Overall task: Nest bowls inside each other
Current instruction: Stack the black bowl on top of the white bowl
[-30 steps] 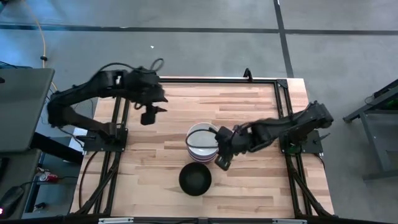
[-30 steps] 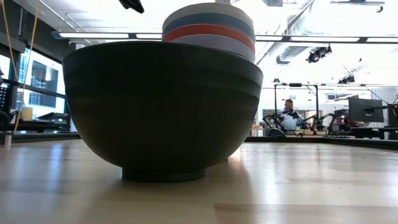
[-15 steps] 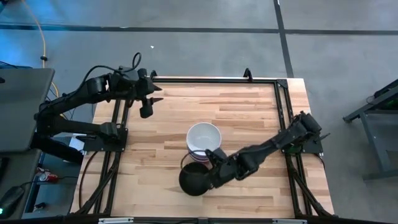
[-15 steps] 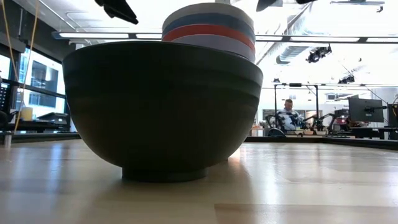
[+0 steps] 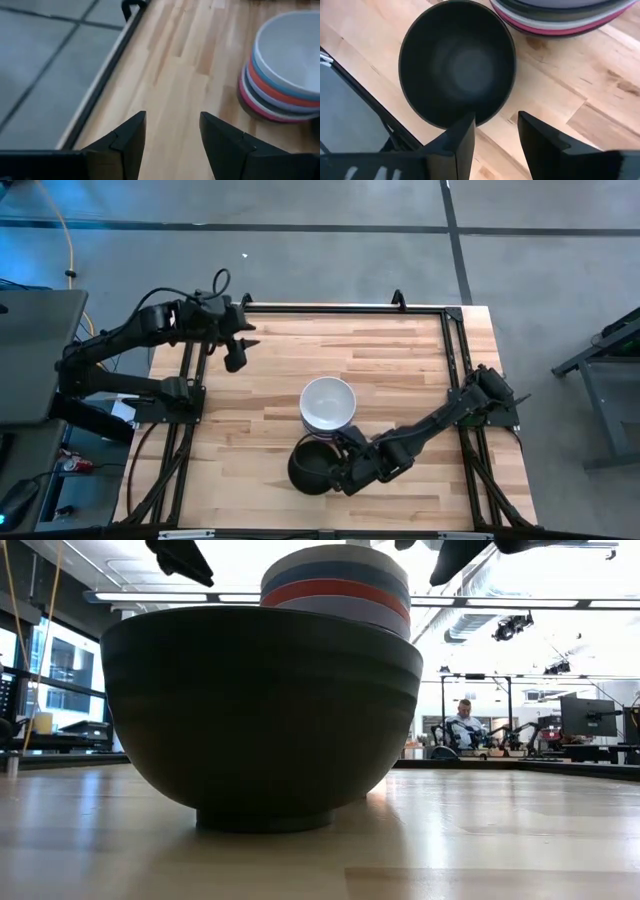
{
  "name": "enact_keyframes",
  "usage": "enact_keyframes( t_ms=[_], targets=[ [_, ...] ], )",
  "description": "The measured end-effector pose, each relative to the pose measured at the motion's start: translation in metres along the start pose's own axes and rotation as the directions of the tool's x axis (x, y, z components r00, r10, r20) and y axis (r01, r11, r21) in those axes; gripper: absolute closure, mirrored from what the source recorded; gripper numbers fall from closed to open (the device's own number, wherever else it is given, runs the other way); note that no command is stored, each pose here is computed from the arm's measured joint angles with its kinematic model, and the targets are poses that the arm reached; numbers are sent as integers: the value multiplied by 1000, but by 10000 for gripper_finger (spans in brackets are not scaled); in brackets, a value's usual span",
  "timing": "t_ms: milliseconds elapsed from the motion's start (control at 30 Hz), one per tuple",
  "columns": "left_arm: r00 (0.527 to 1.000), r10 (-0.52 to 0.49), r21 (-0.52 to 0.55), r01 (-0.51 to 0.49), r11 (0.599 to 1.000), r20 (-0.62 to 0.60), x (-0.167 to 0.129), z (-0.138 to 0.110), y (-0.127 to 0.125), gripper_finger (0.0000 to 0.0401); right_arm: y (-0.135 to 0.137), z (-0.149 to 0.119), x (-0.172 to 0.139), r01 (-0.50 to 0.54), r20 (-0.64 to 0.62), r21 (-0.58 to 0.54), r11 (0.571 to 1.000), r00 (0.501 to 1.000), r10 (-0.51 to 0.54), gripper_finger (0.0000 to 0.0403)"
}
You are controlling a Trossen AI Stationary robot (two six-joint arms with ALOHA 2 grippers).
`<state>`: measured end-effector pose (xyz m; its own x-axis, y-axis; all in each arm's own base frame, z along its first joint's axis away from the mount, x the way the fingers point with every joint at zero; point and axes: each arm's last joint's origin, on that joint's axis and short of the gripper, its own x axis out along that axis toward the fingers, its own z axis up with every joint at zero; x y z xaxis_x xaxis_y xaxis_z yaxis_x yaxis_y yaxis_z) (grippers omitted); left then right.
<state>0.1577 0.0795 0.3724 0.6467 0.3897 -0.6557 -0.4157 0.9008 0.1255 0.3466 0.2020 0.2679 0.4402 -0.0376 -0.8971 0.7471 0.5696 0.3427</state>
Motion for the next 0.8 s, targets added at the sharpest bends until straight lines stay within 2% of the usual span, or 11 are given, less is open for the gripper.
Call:
enact_keyframes(
  t_ms=[333,467,533,667,800],
  targets=[
    [995,-59,-15,58,998,-77,-3,-7,-22,229,2,-5,7,4,5,121,993,1000,-4,261],
    [991,-21,6,22,1000,-133,-5,-13,-27,229,4,-15,32,53,-68,125,991,997,-45,261],
    [986,10,12,-8,1000,-165,-6,-16,-29,229,6,-17,40,44,-76,128,991,996,-35,261],
    [982,38,15,-36,999,-186,-11,-21,-29,229,10,-18,45,17,-76,145,989,997,-6,261],
    [987,35,11,-33,999,-158,-19,-23,-30,229,9,-18,46,32,-60,171,985,998,-22,261]
  ],
)
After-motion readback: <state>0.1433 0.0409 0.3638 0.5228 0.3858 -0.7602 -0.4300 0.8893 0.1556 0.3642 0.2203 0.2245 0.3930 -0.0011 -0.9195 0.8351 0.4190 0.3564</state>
